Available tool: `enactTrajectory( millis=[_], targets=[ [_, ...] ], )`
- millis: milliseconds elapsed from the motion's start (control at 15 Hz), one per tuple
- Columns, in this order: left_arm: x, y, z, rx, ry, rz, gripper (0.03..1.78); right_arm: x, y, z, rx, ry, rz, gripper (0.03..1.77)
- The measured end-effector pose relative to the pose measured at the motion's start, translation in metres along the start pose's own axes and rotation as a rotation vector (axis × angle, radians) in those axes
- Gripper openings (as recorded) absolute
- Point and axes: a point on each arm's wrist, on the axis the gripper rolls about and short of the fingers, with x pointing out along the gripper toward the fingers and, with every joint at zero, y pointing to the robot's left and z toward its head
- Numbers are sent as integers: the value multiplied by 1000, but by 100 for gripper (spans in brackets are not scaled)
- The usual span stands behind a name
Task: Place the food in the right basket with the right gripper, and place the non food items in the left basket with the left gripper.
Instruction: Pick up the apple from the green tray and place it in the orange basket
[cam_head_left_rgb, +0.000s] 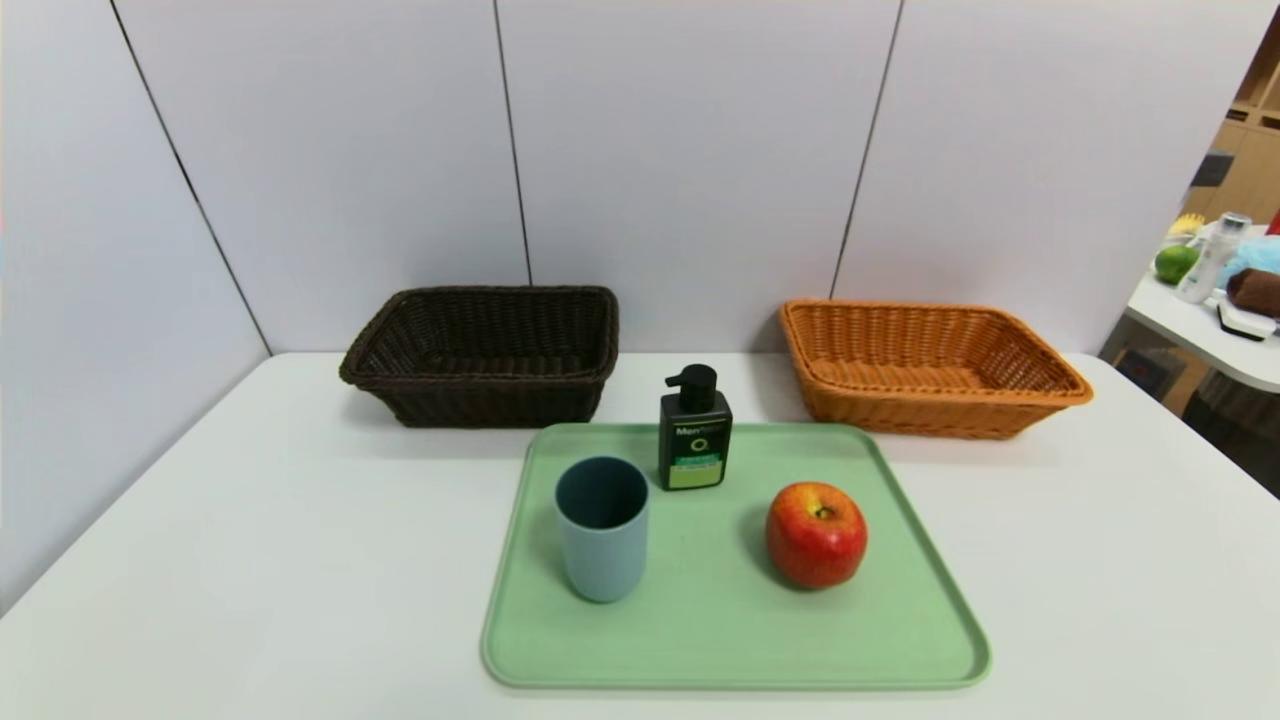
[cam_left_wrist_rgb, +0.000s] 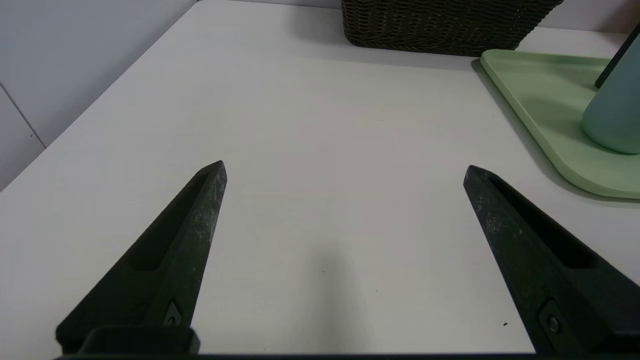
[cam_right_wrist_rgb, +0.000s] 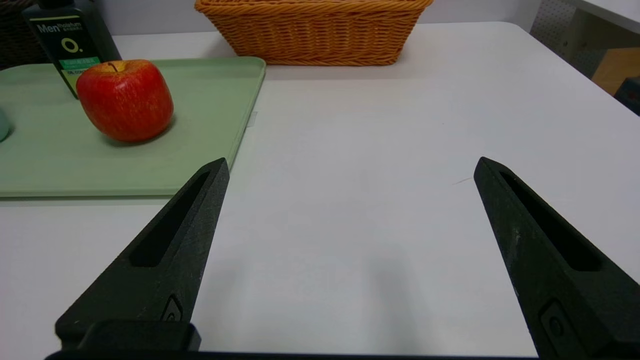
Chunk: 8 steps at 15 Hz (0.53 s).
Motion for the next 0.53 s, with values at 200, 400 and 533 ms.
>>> enactTrajectory(
  millis=[200, 400, 533],
  targets=[
    [0, 0, 0, 0, 0, 0, 169, 0, 0, 0, 0, 0, 0, 169],
    [0, 0, 0, 0, 0, -1, 169, 0, 0, 0, 0, 0, 0, 169],
    [0, 0, 0, 0, 0, 0, 169, 0, 0, 0, 0, 0, 0, 169]
  ],
)
